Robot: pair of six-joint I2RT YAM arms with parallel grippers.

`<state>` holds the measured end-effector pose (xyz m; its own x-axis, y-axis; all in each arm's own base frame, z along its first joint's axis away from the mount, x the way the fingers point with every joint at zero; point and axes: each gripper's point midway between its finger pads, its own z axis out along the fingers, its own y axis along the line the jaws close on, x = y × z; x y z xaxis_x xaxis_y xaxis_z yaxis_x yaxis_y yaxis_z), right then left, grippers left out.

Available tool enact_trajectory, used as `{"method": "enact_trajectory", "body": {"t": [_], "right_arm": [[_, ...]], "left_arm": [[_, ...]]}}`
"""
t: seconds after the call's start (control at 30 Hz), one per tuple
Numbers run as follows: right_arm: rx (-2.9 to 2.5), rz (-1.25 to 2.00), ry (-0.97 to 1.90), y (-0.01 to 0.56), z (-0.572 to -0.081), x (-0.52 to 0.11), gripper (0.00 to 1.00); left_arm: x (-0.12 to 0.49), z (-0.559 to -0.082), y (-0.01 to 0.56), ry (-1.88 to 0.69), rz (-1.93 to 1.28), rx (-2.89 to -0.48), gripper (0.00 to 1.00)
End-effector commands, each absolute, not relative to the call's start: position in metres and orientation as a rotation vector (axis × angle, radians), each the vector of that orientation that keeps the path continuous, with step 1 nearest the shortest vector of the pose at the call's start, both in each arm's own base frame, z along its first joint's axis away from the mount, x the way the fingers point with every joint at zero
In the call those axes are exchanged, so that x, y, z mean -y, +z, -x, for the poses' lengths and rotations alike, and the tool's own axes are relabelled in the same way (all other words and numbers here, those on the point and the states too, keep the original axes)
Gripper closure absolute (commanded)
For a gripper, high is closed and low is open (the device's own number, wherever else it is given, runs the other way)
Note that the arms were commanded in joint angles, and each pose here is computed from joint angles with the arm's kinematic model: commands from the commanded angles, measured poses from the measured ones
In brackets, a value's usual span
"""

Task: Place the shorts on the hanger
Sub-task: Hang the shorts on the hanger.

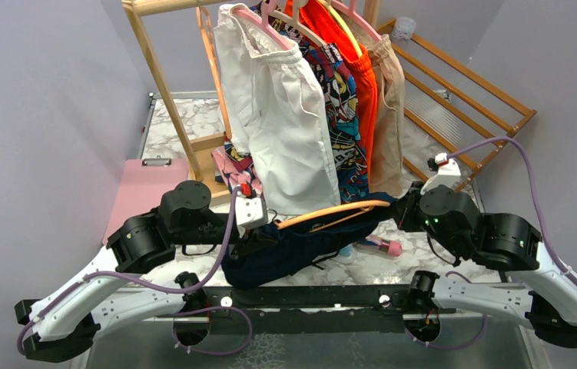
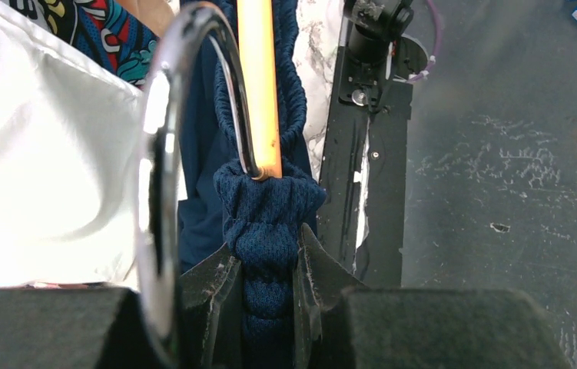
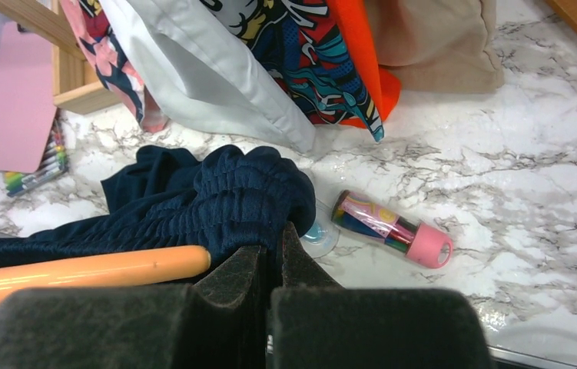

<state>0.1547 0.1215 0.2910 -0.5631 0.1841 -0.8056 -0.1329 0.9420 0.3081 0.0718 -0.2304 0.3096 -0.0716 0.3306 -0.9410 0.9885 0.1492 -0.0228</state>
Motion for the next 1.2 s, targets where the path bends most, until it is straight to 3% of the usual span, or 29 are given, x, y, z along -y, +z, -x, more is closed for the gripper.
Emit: {"method": "enact_trajectory", "body": {"t": [0.0, 0.3, 1.17], "right_arm": [[-2.060, -0.106, 0.343, 0.301, -0.164, -0.103, 0.99], [-1.997, -0.100, 0.334, 0.305, -0.174, -0.108, 0.99], [-2.055, 0.032, 0.376, 0.321, -0.164, -0.119, 0.99]], "left_arm": [[0.226, -0.056, 0.328, -1.018, -1.353, -1.453, 1.00], [0.226, -0.039, 0.331, -1.099, -1.401, -1.404, 1.00], [0.206, -0.104, 0.287, -0.700, -1.231, -1.649, 1.00]]}}
